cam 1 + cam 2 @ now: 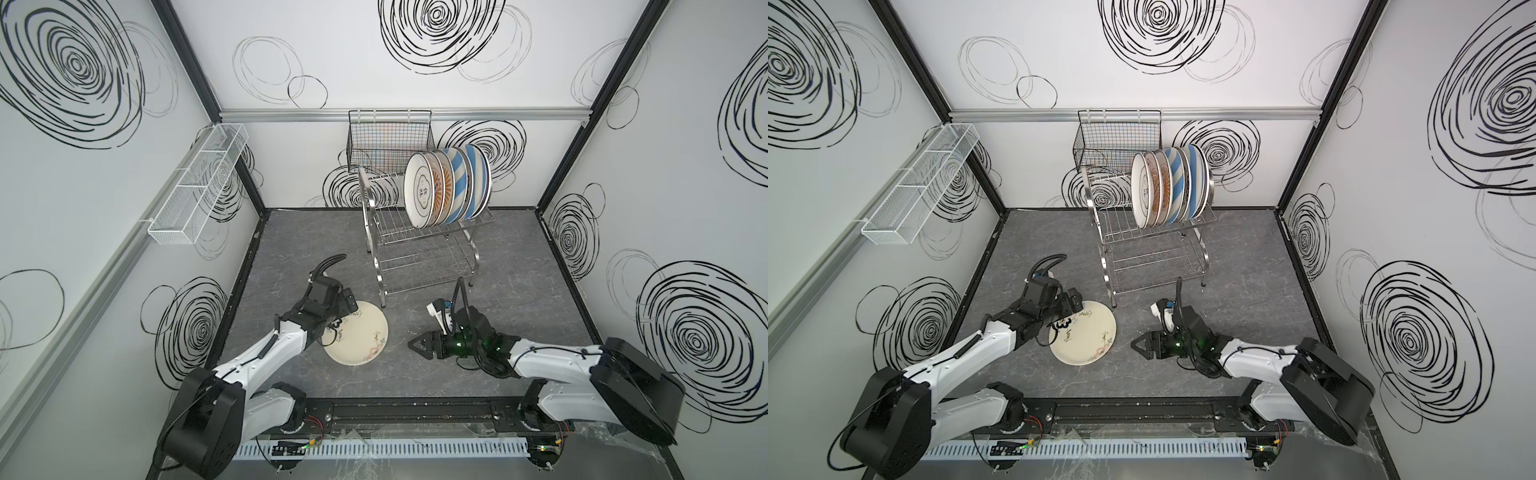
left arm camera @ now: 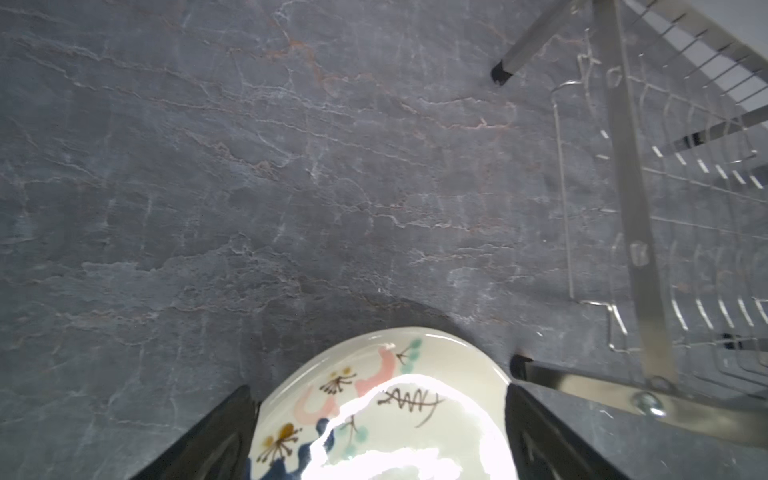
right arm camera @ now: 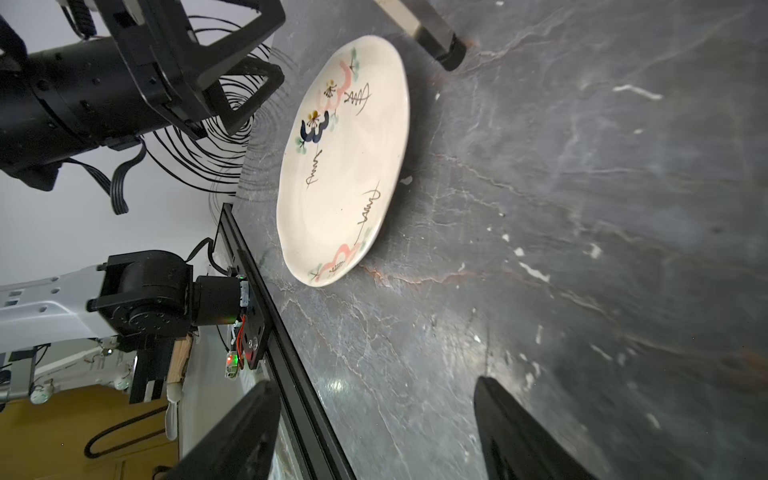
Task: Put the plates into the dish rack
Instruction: 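Push the painted plate to the right gripper with the left while the right grips it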
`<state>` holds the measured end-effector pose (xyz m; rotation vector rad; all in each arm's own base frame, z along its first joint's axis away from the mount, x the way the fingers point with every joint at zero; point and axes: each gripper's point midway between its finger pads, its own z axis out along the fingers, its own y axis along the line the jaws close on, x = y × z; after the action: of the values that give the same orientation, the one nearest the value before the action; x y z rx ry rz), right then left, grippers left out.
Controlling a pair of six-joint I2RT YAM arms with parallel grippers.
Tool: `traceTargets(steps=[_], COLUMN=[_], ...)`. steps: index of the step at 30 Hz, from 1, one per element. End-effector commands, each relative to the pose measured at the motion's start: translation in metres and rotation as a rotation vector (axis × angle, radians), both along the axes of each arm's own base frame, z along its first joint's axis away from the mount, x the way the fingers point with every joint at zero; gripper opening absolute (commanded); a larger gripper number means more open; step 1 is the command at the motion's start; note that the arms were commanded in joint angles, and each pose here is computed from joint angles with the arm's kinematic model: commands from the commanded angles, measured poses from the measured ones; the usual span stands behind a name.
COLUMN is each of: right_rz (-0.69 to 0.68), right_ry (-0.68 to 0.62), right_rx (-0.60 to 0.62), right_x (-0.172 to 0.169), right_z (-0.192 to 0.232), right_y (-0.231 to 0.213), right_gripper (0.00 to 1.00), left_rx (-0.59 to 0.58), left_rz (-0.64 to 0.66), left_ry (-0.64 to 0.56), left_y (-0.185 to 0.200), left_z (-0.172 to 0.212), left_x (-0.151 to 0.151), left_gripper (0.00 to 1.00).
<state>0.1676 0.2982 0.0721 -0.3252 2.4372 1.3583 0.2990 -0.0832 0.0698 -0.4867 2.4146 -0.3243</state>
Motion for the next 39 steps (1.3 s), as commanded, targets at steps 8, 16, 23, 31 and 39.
traceTargets(steps=[8, 16, 23, 31, 39], right_rz=[0.074, 0.046, -0.025, -0.041, -0.042], right_ry=[0.010, 0.077, 0.124, 0.160, 0.160], right_rx=[0.088, 0.071, 0.056, 0.065, 0.054], right_x=[0.021, 0.035, 0.045, 0.044, 0.044], right_z=[0.004, -0.019, -0.034, -0.044, -0.046], right_y=[0.062, 0.079, 0.078, 0.078, 0.079], right_gripper=[0.72, 0.68, 0.66, 0.58, 0.28], left_rx=[-0.052, -0.088, -0.166, -0.206, -0.246], left_rz=[-0.054, -0.081, -0.116, -0.123, -0.144], left_ry=[-0.001, 0.011, 0.000, 0.006, -0.021], left_y=[-0.003, -0.006, -0.019, -0.023, -0.032], left_z=[-0.019, -0.026, -0.026, -0.031, -0.020], left_x=[-0.001, -0.007, -0.016, -0.030, -0.033], left_gripper=[0.96, 0.96, 0.96, 0.96, 0.96])
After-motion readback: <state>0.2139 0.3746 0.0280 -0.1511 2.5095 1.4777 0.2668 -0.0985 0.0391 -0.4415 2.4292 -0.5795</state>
